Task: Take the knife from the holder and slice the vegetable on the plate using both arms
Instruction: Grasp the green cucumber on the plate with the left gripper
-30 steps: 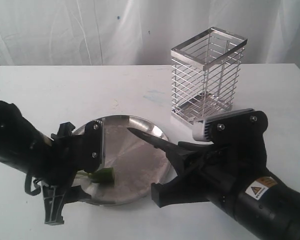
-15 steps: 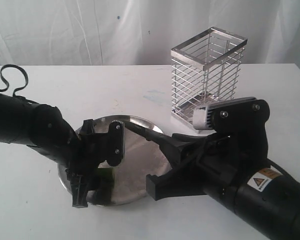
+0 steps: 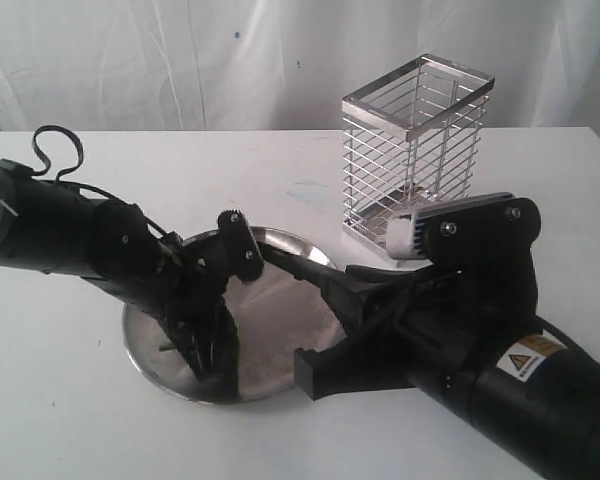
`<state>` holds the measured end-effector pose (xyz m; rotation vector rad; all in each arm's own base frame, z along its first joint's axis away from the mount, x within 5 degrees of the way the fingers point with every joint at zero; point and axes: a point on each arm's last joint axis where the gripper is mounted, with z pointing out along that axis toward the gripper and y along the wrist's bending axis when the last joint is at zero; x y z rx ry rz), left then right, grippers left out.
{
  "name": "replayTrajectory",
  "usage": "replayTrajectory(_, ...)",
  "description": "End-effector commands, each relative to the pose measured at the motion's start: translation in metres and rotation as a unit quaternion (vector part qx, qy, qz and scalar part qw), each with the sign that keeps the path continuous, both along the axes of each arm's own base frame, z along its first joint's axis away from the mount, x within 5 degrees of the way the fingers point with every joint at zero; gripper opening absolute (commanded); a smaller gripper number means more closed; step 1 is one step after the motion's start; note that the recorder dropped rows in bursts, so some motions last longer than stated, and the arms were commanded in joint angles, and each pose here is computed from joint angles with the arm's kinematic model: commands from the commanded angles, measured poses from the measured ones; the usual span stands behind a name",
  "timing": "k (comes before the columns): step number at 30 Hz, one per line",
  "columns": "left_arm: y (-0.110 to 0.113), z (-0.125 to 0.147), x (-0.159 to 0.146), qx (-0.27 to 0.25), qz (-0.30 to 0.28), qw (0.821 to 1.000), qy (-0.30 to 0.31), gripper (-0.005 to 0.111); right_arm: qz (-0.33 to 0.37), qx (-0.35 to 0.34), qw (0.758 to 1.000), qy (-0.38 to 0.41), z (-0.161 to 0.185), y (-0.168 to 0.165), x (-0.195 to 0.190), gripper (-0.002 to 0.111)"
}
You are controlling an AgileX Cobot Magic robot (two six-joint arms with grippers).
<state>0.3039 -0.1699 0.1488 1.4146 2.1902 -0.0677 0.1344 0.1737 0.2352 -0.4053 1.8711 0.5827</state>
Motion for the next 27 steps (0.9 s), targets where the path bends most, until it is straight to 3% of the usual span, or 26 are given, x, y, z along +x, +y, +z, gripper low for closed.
replayTrajectory(1,-0.008,0.016,0.011,-0.057,0.086,0.994,0.024,0.024,0.009,-0.011,1.000,-0.019,0.004,0.001,0.000,0.000)
replayTrajectory(4,-0.013,0.027,0.018,-0.094,0.138,0.985,0.033,0.024,0.003,-0.040,0.999,-0.036,0.003,-0.002,0.001,0.000)
replayTrajectory(6,-0.014,0.028,0.019,-0.094,0.139,0.985,0.041,0.024,-0.006,-0.062,0.997,-0.045,0.003,-0.004,0.003,0.000)
replayTrajectory(10,-0.005,0.006,0.021,-0.076,0.172,0.977,0.100,0.027,-0.008,-0.094,0.994,-0.060,0.002,-0.006,0.004,0.000)
replayTrajectory(13,0.000,-0.011,0.021,-0.064,0.193,0.970,0.135,0.041,-0.004,-0.105,0.992,-0.067,0.002,-0.006,0.004,0.000)
replayTrajectory(17,0.001,-0.014,0.021,-0.057,0.192,0.969,0.143,0.069,-0.005,-0.105,0.992,-0.067,0.002,-0.006,0.004,0.000)
replayTrajectory(22,0.003,0.011,0.019,-0.064,0.178,0.975,0.116,0.071,-0.017,-0.115,0.989,-0.088,0.004,-0.009,0.006,0.000)
replayTrajectory(25,0.013,0.033,0.011,-0.030,0.162,0.981,0.104,0.071,-0.030,-0.122,0.987,-0.101,0.006,-0.010,0.008,0.000)
replayTrajectory(27,0.026,0.045,0.007,-0.005,0.181,0.978,0.106,0.071,-0.026,-0.126,0.986,-0.102,0.005,-0.009,0.008,0.000)
